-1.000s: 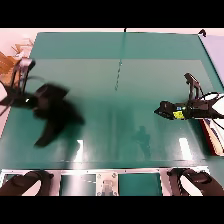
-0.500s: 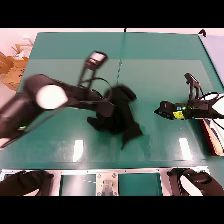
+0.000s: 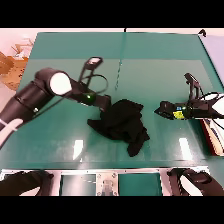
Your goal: Fold the shirts.
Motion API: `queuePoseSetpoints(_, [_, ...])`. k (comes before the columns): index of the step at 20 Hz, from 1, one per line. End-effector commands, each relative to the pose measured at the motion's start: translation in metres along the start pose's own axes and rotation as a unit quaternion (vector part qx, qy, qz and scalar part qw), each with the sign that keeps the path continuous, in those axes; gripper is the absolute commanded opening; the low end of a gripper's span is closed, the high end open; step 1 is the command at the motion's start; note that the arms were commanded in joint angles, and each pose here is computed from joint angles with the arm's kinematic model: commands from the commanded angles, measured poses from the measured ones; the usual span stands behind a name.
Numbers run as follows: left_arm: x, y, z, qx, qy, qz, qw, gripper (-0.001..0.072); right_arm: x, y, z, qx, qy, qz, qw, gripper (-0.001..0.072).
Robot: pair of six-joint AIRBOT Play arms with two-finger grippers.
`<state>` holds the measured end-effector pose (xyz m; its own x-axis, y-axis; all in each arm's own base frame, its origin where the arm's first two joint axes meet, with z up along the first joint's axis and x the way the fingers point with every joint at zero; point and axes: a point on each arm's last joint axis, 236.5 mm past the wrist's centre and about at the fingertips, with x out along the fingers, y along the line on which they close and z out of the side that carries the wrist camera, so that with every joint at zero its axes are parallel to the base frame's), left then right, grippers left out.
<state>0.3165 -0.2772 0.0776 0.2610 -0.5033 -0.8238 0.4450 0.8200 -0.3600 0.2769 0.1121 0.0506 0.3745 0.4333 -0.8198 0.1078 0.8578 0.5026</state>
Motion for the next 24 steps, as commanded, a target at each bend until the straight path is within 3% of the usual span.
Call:
queuePoseSetpoints(1, [0.006,0.049,0.017,-0.029,-0.012,0.025,0.999,0.072,0.0,0.001,0.004,0.0,-0.008,0.001,1.0,0.0014])
queuePoseSetpoints(4, [0.041,0.061,0.025,-0.017,-0.011,0.008,1.0,0.072,0.0,0.004,0.006,0.003,-0.014,0.009,1.0,0.0015])
queuePoseSetpoints(7, [0.093,0.052,0.021,-0.019,0.005,-0.052,0.998,0.072,0.002,0.0,0.001,0.001,-0.002,0.002,1.0,0.0028])
queuePoseSetpoints(10, [0.135,0.039,0.014,-0.044,0.017,-0.118,0.992,0.072,0.015,-0.036,-0.05,0.003,0.087,-0.049,0.995,0.002])
queuePoseSetpoints(13, [0.143,0.023,0.025,-0.038,-0.009,-0.168,0.985,0.072,0.042,-0.054,-0.104,0.056,0.141,-0.04,0.988,0.0016])
queuePoseSetpoints(14, [0.142,0.019,0.03,-0.036,-0.02,-0.176,0.983,0.072,0.052,-0.056,-0.117,0.078,0.152,-0.03,0.985,0.0085])
queuePoseSetpoints(15, [0.141,0.016,0.034,-0.036,-0.028,-0.183,0.982,0.072,0.062,-0.056,-0.127,0.103,0.156,-0.015,0.982,0.03])
queuePoseSetpoints(16, [0.142,0.015,0.036,-0.038,-0.033,-0.187,0.981,0.072,0.072,-0.05,-0.132,0.119,0.152,0.01,0.981,0.0458])
queuePoseSetpoints(19, [0.148,0.002,0.033,-0.017,-0.035,-0.182,0.983,0.0717,0.091,-0.033,-0.13,0.138,0.133,0.077,0.978,0.0463])
queuePoseSetpoints(20, [0.151,-0.005,0.031,-0.004,-0.036,-0.182,0.983,0.0671,0.095,-0.034,-0.127,0.14,0.131,0.079,0.978,0.0453])
queuePoseSetpoints(21, [0.153,-0.013,0.029,0.01,-0.037,-0.181,0.983,0.0561,0.1,-0.034,-0.125,0.143,0.13,0.082,0.978,0.0368])
queuePoseSetpoints(23, [0.157,-0.028,0.023,0.031,-0.035,-0.184,0.982,0.0538,0.107,-0.03,-0.126,0.14,0.14,0.099,0.975,0.0284])
queuePoseSetpoints(24, [0.159,-0.032,0.022,0.036,-0.034,-0.183,0.982,0.0537,0.11,-0.029,-0.128,0.133,0.145,0.105,0.975,0.016])
